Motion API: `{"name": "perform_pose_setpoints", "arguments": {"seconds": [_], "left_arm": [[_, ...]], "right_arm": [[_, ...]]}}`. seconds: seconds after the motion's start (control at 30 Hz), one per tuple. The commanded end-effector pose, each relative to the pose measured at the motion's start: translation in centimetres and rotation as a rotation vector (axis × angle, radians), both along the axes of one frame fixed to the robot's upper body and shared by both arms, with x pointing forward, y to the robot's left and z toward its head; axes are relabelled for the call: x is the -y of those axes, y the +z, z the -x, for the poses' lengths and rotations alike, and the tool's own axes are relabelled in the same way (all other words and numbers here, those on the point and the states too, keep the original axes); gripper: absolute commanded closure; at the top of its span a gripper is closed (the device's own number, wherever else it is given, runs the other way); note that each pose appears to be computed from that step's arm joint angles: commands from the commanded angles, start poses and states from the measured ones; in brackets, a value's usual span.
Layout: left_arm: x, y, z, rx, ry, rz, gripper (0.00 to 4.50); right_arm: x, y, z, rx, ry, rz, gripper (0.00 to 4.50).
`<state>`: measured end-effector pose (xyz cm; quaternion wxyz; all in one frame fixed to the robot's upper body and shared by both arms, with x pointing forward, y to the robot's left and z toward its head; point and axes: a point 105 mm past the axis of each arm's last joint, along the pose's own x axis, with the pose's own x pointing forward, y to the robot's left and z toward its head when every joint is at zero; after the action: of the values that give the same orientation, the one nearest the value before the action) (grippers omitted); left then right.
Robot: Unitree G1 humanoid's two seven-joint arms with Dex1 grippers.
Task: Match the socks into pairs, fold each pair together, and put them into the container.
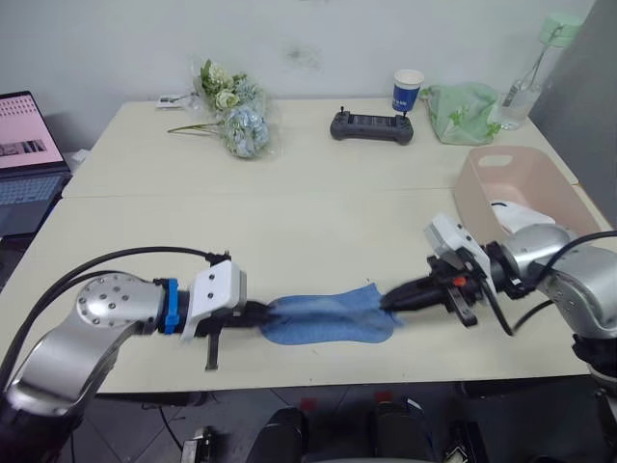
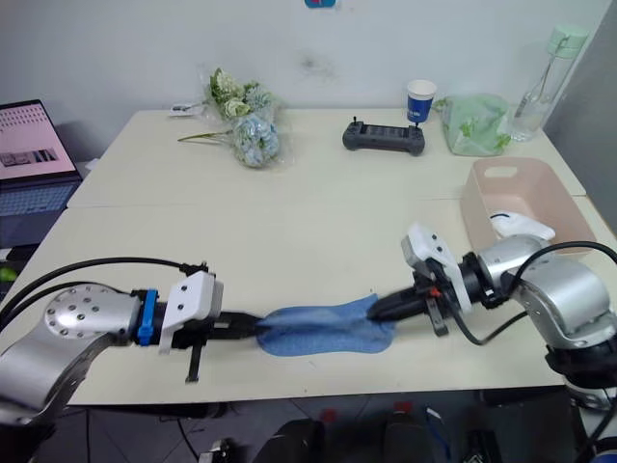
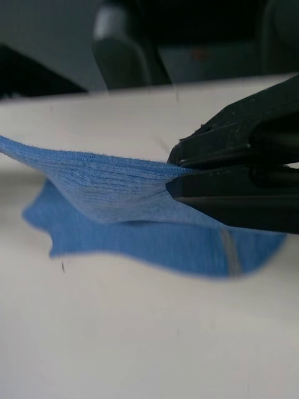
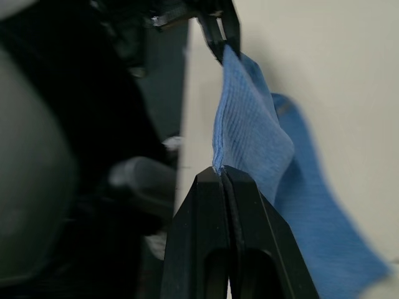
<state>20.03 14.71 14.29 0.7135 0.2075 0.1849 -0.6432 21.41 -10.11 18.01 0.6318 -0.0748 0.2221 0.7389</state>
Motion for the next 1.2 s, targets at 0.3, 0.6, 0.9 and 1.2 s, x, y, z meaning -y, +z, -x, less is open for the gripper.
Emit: {"name": "perform_pose_setpoints", "arguments": {"seconds": [0.3,0.6,0.9,1.2], "left_arm": [[-1.0,-3.0,-2.1,0.02,0.066,-0.079,4.5],[0.4,-3.7,-6.7,0.097,0.065,-0.077,4.5],[1.1,-4.4,-8.7,0.115,0.043,-0.116,4.5],[0.6,-3.1,-10.0,0.161,0.092,-0.087,2.63]], "right_arm": [[-0.3,-4.0,-2.6,0.033,-0.173,0.023,4.48],[0.1,-5.5,-7.7,0.184,-0.268,0.087,4.48],[0.4,-5.9,-8.9,0.218,-0.289,0.121,4.48],[0.9,-3.9,-8.8,0.219,-0.345,0.053,2.5]]}}
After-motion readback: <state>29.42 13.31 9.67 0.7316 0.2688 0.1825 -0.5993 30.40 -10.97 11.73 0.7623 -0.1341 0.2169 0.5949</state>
